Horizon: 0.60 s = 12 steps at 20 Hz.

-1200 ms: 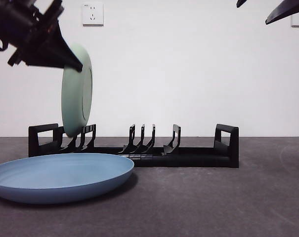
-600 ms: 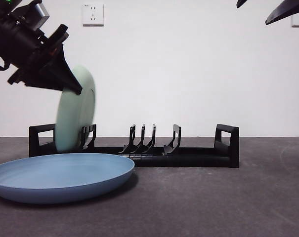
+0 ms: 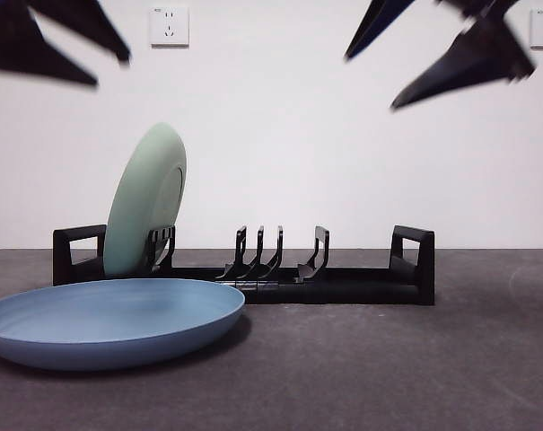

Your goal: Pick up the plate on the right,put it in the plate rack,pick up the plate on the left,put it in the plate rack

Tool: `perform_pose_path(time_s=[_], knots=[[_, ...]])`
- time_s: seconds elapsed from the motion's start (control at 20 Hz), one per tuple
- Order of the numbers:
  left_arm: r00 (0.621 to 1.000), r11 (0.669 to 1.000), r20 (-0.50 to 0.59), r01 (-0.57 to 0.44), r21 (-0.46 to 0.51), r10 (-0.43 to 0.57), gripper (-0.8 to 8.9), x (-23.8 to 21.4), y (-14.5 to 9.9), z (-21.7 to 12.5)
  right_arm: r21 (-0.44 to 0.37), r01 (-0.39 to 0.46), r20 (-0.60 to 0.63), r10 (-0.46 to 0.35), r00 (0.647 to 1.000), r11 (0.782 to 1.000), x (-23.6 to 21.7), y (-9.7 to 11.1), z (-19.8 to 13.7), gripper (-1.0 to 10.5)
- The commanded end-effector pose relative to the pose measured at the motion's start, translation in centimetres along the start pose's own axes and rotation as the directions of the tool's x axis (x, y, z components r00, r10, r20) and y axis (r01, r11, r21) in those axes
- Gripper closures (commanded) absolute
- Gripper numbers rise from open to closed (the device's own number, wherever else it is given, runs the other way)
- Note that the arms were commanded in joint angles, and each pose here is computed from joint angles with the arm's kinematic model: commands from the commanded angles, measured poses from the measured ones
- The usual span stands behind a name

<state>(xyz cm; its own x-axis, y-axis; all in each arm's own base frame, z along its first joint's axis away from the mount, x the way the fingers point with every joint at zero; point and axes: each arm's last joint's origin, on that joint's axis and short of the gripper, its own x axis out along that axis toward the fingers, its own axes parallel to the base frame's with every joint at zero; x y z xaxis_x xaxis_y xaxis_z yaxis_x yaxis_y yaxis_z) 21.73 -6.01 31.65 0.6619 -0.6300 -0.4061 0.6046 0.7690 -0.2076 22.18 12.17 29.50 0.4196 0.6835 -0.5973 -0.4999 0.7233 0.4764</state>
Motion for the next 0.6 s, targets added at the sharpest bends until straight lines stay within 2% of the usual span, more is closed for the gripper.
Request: perform_pose_path(time_s=[0.05,0.3,0.45,0.6], knots=[[0.997,0.995,0.071,-0.047,0.089,0.041,4.99,-2.9,-2.0,0.6,-0.017,-0.013,-0.078,0.012,0.997,1.000,3.0,-0.2,-0.3,6.4],[0.969,0.943,0.135,-0.234,0.237,0.207,5.00,-9.1,-6.0,2.3,0.002,-0.018,-0.202,0.018,0.979,1.000,9.7,-1.6,-1.5,6.4],[0.960,0.925,0.150,-0.270,0.266,0.236,5.00,-11.8,-7.6,3.7,0.029,-0.022,-0.255,0.028,0.966,0.999,13.0,-2.8,-2.6,6.7],[0.958,0.921,0.164,-0.274,0.276,0.236,5.00,-13.0,-8.3,4.4,0.071,-0.066,-0.280,0.083,0.956,0.995,15.2,-3.6,-3.3,7.3]])
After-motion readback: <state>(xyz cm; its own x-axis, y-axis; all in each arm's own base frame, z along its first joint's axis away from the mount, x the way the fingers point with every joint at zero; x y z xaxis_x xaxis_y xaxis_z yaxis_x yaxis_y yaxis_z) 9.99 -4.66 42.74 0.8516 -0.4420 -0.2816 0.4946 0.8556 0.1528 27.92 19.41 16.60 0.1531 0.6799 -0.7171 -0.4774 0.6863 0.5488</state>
